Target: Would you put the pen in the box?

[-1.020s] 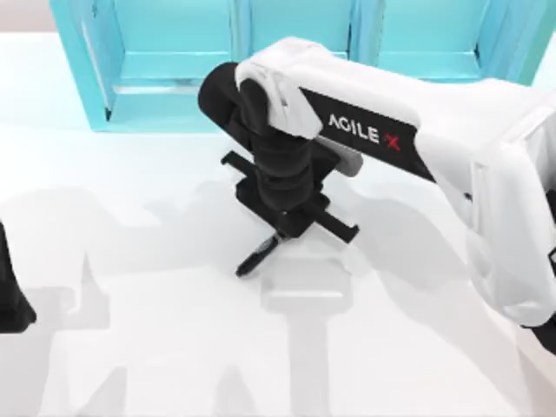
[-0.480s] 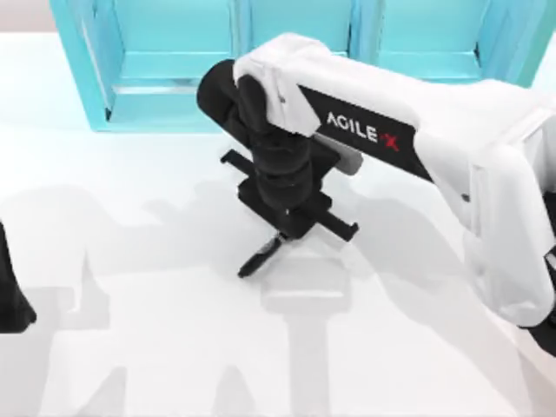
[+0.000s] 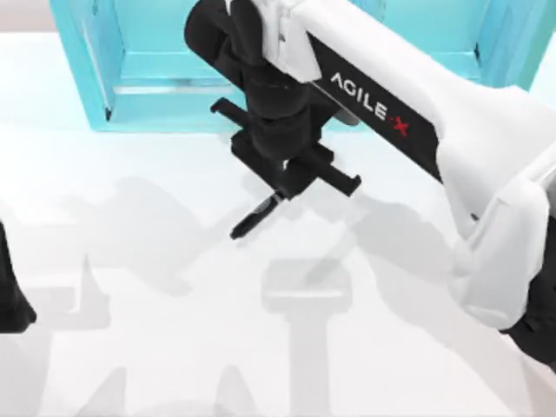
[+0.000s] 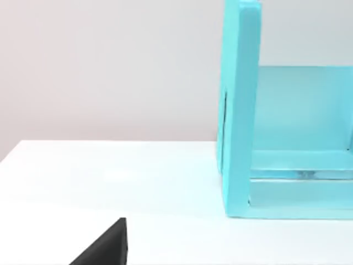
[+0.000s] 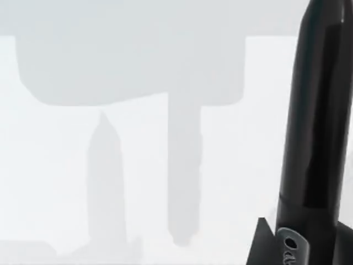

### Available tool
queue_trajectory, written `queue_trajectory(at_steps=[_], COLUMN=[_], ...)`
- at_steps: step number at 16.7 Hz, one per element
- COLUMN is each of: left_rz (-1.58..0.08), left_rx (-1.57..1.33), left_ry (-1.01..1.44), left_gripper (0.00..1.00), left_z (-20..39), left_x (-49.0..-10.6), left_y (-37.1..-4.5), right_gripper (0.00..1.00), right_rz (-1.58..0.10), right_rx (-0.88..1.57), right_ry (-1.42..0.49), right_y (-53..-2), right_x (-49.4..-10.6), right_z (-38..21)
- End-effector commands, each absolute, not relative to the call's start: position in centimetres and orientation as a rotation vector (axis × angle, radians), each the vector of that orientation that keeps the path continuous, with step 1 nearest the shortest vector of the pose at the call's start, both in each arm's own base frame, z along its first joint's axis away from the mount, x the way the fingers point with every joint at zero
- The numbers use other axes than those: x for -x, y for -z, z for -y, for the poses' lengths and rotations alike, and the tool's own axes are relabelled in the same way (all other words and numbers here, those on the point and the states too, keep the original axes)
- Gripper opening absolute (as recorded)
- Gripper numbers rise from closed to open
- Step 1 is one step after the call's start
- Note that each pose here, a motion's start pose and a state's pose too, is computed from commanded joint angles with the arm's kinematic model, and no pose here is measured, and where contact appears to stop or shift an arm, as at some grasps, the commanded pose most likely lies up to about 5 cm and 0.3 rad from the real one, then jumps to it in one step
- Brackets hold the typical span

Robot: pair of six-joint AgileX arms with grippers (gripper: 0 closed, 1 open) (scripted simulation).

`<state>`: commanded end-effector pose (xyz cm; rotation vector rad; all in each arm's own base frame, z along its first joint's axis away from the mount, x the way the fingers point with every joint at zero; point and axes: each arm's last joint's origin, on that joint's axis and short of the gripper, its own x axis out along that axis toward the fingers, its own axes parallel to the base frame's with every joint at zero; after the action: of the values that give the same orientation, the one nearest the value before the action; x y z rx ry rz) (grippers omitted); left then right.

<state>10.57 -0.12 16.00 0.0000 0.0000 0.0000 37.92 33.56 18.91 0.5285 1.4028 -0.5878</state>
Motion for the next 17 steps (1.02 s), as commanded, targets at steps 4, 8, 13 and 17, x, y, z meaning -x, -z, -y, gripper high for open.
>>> queue_trajectory(at_steps=[4,8,13,17], left_rz=[0.0,0.0,0.0,0.0], left_rx=[0.0,0.0,0.0,0.0], left_ry=[0.0,0.0,0.0,0.0], left_gripper=[1.0,1.0,1.0,1.0], left_z=[0.1,0.1,0.1,0.1], left_x=[-10.6,-10.6,-10.6,-10.6], left_y=[-16.0,-16.0,-16.0,-16.0], right_gripper=[0.0,0.0,0.0,0.0], right_rz=[-1.401,-1.401,-1.385,-1.357], right_rx=[-0.522,-0.522,-0.564,-0.663], right_ry=[0.594,0.594,0.625,0.774], right_y=[-21.1,-21.3,-22.3,-23.6], right_x=[-37.5,-37.4,-39.1,-43.3], right_z=[-32.8,-32.7,-30.1,-20.5])
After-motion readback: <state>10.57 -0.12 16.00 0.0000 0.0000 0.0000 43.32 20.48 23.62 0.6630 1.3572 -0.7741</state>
